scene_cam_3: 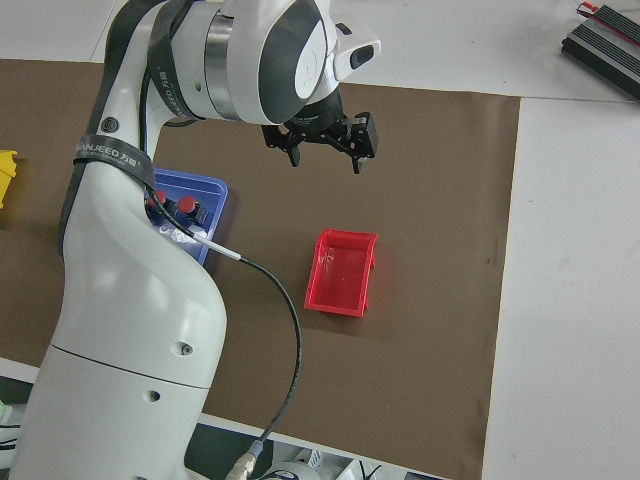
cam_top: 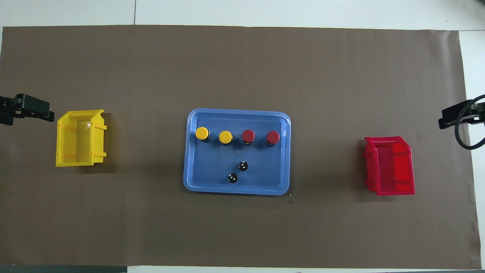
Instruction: Sort red and yellow buttons by color
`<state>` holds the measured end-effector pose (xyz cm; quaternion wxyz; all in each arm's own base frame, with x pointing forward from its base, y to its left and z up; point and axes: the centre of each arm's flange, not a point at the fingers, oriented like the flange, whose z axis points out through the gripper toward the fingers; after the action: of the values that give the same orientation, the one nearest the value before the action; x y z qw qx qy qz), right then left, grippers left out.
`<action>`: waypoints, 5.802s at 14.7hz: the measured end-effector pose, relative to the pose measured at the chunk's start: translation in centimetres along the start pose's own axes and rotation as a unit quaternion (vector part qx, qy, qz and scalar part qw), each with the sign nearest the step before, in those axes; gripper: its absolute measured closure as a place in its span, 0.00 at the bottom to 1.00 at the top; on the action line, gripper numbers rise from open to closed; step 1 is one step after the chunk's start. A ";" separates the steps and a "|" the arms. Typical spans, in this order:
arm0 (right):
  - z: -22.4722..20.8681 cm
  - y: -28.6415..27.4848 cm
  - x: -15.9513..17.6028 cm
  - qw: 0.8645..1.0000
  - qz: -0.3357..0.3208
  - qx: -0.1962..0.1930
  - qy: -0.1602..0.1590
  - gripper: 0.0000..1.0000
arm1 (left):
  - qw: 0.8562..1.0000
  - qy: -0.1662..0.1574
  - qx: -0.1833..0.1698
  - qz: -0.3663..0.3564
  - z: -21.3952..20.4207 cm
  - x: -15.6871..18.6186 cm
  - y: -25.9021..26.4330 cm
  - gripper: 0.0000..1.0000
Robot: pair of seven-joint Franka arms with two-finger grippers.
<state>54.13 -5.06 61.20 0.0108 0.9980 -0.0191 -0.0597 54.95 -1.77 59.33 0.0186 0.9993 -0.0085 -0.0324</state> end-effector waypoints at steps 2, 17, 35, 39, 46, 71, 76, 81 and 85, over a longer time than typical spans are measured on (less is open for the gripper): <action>0.0 0.0 0.0 1.000 0.000 0.000 0.000 0.00 | 1.000 -0.001 0.000 0.001 0.0 -0.3 0.0 0.00; -1.2 -2.9 0.5 1.000 -0.019 0.010 0.009 0.00 | 1.000 0.005 0.005 0.008 0.2 -0.3 0.6 0.00; 17.1 -34.1 5.0 0.997 0.023 0.037 0.066 0.00 | 1.000 0.019 0.006 0.003 -0.1 0.0 0.0 0.00; 20.3 -34.3 1.6 0.996 0.009 0.042 0.074 0.00 | 1.000 0.020 0.006 0.003 -0.1 0.0 0.0 0.00; 23.4 -34.5 2.0 0.995 0.001 0.046 0.089 0.03 | 1.000 0.021 0.006 0.003 -0.1 0.0 0.0 0.00; 26.4 -36.1 1.2 0.997 -0.040 0.025 0.064 0.44 | 1.000 0.021 0.006 0.002 -0.1 0.1 -0.1 0.00; 26.4 -35.7 1.3 0.997 -0.039 0.021 0.058 0.62 | 1.000 0.021 0.006 0.002 -0.1 0.1 -0.2 0.00; 18.4 -28.5 3.4 0.997 -0.033 0.028 0.064 0.62 | 1.000 0.022 0.006 0.002 -0.1 0.1 -0.2 0.00; 12.6 -15.7 3.2 0.997 -0.049 0.030 0.051 0.62 | 0.999 0.039 0.005 -0.013 -0.1 0.5 0.9 0.00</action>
<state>56.36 10.24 47.89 -0.0212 0.9993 0.0291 -0.0090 55.43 -2.68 59.39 0.0135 0.9999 0.0053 0.0065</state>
